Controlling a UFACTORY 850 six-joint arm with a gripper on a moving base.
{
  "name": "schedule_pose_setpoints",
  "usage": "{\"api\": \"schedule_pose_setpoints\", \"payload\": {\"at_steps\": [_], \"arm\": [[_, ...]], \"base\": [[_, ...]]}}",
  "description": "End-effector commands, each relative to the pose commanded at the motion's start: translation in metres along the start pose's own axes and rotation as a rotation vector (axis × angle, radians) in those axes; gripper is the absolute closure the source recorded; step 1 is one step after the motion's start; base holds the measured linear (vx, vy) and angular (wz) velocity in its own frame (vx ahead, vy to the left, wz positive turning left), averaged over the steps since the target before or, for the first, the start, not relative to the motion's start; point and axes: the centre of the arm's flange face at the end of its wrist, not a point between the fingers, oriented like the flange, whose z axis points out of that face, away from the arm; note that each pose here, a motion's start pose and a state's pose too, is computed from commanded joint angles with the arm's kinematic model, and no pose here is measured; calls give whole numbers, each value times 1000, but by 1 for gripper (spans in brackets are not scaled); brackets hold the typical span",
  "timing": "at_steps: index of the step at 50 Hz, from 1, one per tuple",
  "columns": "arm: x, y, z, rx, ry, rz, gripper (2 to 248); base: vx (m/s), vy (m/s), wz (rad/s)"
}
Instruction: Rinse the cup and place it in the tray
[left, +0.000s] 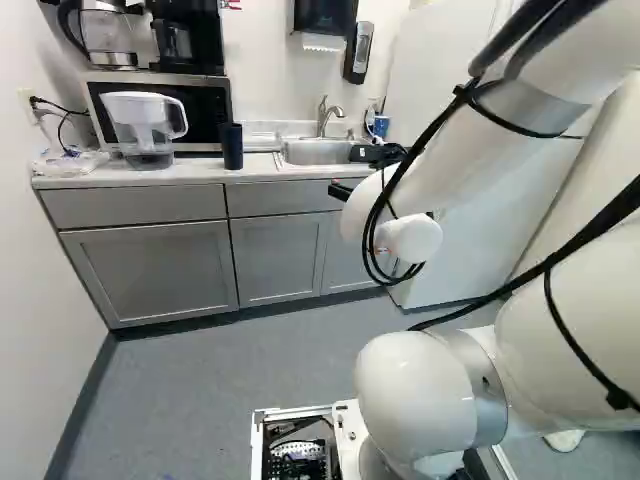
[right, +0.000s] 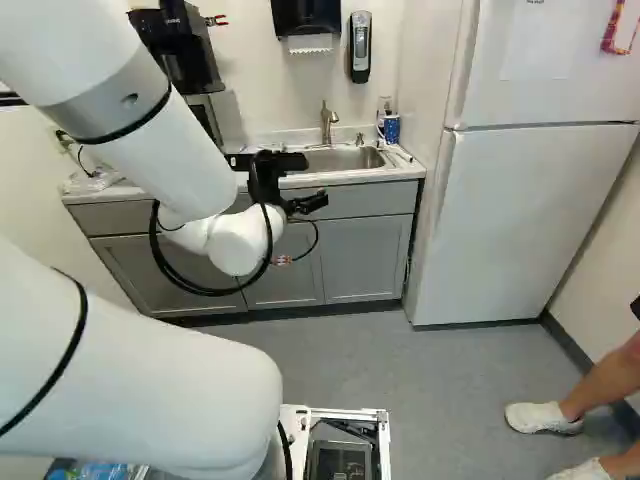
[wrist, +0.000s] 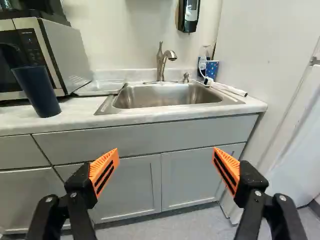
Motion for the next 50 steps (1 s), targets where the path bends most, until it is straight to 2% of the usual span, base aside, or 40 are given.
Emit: {"api": "schedule_pose_setpoints", "payload": {"at_steps": [21,50], "arm": [[24,0,12,1,43,0,3],[51,-1,27,3,36,0,3]], "base": [[0,0,0],[0,0,0]]}}
